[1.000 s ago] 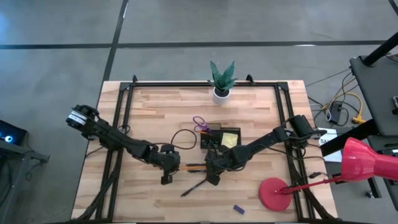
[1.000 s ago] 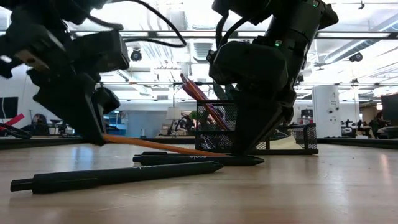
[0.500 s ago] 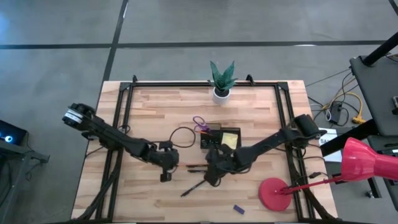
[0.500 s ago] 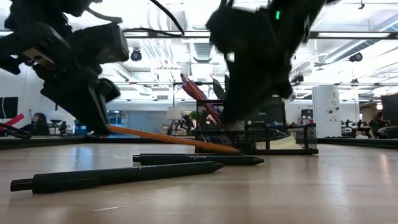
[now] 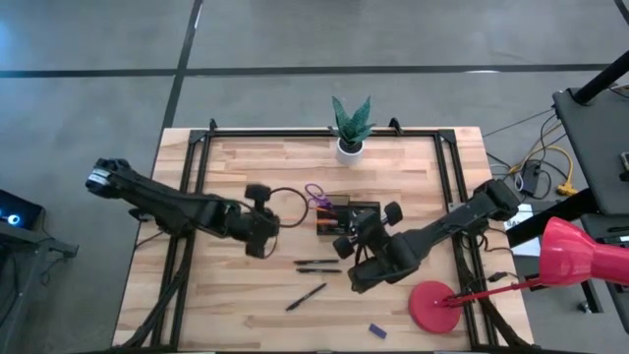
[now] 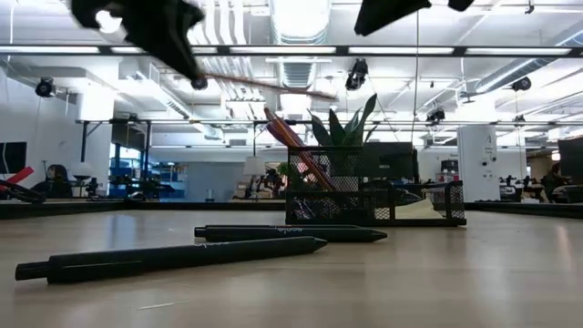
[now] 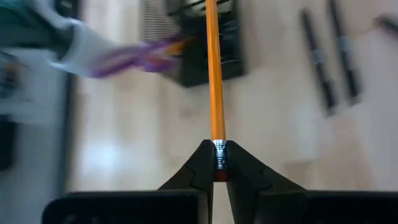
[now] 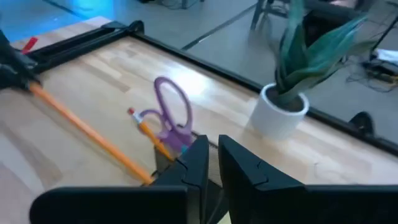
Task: Pick and place office supplies into organizer
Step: Put the orange pencil into the black organizer
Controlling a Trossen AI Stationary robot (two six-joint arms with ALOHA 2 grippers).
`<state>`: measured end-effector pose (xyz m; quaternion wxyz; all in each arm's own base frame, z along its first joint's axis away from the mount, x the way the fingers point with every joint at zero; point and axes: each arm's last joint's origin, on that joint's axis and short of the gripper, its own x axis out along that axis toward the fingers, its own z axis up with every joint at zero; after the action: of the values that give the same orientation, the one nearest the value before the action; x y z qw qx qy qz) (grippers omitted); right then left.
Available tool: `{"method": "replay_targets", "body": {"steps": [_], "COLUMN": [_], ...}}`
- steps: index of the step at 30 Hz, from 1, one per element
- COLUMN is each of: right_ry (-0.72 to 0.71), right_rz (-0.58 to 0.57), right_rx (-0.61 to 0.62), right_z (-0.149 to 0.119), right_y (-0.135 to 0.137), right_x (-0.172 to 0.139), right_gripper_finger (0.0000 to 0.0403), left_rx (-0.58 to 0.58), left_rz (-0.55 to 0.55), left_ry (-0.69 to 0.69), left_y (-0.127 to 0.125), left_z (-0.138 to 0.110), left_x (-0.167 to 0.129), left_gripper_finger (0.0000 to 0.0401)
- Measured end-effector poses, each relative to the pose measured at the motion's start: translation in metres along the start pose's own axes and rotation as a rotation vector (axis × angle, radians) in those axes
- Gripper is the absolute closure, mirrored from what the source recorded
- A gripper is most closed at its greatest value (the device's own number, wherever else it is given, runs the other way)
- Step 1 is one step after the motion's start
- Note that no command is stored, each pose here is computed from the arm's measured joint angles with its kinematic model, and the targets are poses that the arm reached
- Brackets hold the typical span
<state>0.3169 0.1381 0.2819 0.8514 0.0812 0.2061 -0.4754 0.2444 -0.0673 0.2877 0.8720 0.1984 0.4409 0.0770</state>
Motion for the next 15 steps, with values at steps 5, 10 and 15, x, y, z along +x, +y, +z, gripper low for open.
{"method": "replay_targets", "body": {"steps": [5, 10, 15], "right_ry": [-0.004, -0.023, -0.123], "right_rz": [0.002, 0.019, 0.041], "right_rx": [-0.018, 0.029, 0.090], "right_z": [0.008, 0.014, 0.025], "right_y": [0.000, 0.002, 0.003], "right_x": [-0.004, -0.009, -0.024], "right_gripper_finger": [0.0374, 0.0374, 0.0374], "left_rx": [0.180, 0.372, 0.539], "left_rz": [0.114, 0.130, 0.133], "left_ry": [0.101, 0.211, 0.280], "left_y": [0.031, 0.051, 0.056], "left_z": [0.017, 0.030, 0.045], "left_x": [-0.016, -0.014, -0.001], "left_gripper_finger": [0.0394, 0.0394, 0.0394]}}
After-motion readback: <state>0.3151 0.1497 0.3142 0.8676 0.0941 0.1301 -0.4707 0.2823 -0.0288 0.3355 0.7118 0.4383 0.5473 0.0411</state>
